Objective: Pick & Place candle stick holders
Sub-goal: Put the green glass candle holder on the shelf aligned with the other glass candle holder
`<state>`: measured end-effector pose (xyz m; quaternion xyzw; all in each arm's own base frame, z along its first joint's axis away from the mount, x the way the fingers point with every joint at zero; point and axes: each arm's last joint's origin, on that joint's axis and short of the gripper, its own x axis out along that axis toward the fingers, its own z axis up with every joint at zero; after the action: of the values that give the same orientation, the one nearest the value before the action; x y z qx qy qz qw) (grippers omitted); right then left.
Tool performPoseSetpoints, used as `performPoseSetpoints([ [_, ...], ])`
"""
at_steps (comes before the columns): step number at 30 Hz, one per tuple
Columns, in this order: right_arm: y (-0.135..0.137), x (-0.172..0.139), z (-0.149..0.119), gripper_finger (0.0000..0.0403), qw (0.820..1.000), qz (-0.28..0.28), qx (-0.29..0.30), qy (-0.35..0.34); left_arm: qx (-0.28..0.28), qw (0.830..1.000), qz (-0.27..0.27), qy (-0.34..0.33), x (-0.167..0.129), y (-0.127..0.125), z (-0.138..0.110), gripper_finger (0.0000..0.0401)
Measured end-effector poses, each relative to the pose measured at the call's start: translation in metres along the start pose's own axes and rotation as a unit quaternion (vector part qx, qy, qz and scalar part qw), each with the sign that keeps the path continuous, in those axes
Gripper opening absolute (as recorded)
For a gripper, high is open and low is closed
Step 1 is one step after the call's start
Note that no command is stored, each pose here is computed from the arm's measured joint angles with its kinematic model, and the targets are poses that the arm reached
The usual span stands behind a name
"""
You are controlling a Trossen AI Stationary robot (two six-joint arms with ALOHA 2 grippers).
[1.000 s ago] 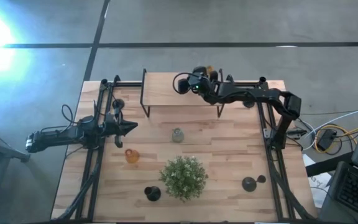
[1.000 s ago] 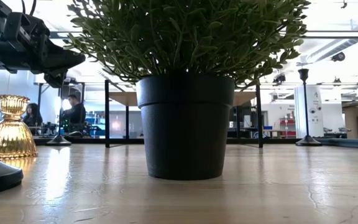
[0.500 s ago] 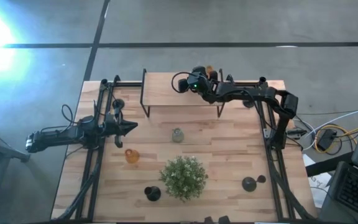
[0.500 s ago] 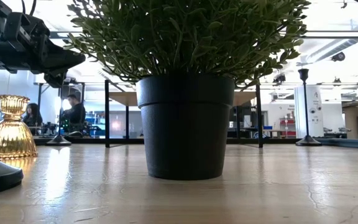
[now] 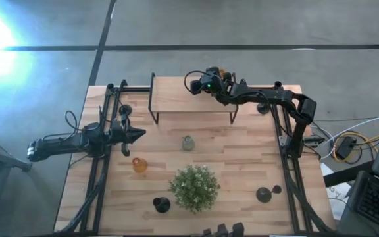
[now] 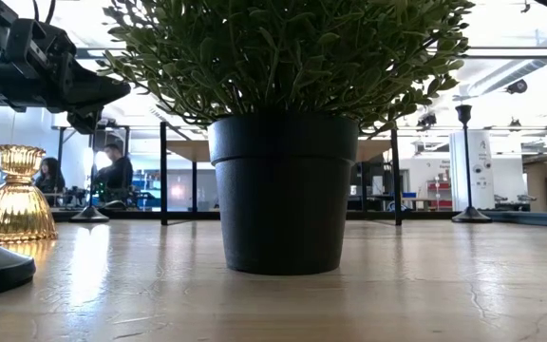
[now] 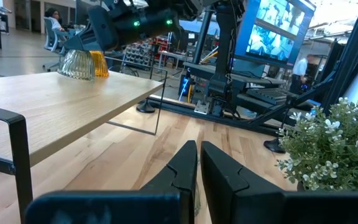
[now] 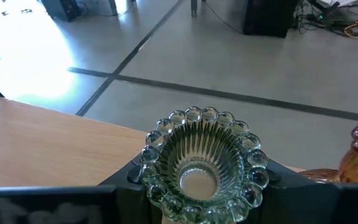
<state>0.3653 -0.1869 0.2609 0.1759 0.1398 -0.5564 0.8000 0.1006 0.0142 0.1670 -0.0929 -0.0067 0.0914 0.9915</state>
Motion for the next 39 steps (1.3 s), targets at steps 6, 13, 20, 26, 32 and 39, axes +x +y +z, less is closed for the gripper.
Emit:
performPoseSetpoints([
  [6, -0.0024, 0.0018, -0.0002, 0.0121, 1.000, 0.004, -0.001, 0.004, 0.000, 1.000, 0.000, 0.000, 0.0000, 0.0000, -0.0001, 0.0025],
  [13, -0.0037, 0.0027, -0.0007, 0.0157, 1.000, 0.004, -0.001, 0.007, 0.000, 1.000, 0.000, 0.000, 0.0000, 0.0000, 0.0000, 0.0025],
  [20, -0.0042, 0.0032, -0.0006, 0.0195, 1.000, 0.005, -0.009, 0.007, 0.000, 1.000, 0.000, 0.000, 0.0000, 0.0000, -0.0001, 0.0025],
  [26, -0.0009, 0.0032, 0.0012, 0.0211, 0.999, 0.046, -0.007, 0.013, 0.000, 1.000, 0.000, 0.000, 0.0000, 0.0000, -0.0001, 0.0025],
  [32, 0.0012, 0.0023, 0.0050, 0.0234, 0.998, 0.054, -0.016, 0.002, 0.000, 1.000, 0.000, 0.000, 0.0000, 0.0000, -0.0001, 0.0025],
  [39, 0.0010, 0.0021, 0.0051, 0.0265, 0.998, 0.053, -0.018, 0.003, 0.000, 1.000, 0.000, 0.000, 0.0000, 0.0000, -0.0001, 0.0025],
])
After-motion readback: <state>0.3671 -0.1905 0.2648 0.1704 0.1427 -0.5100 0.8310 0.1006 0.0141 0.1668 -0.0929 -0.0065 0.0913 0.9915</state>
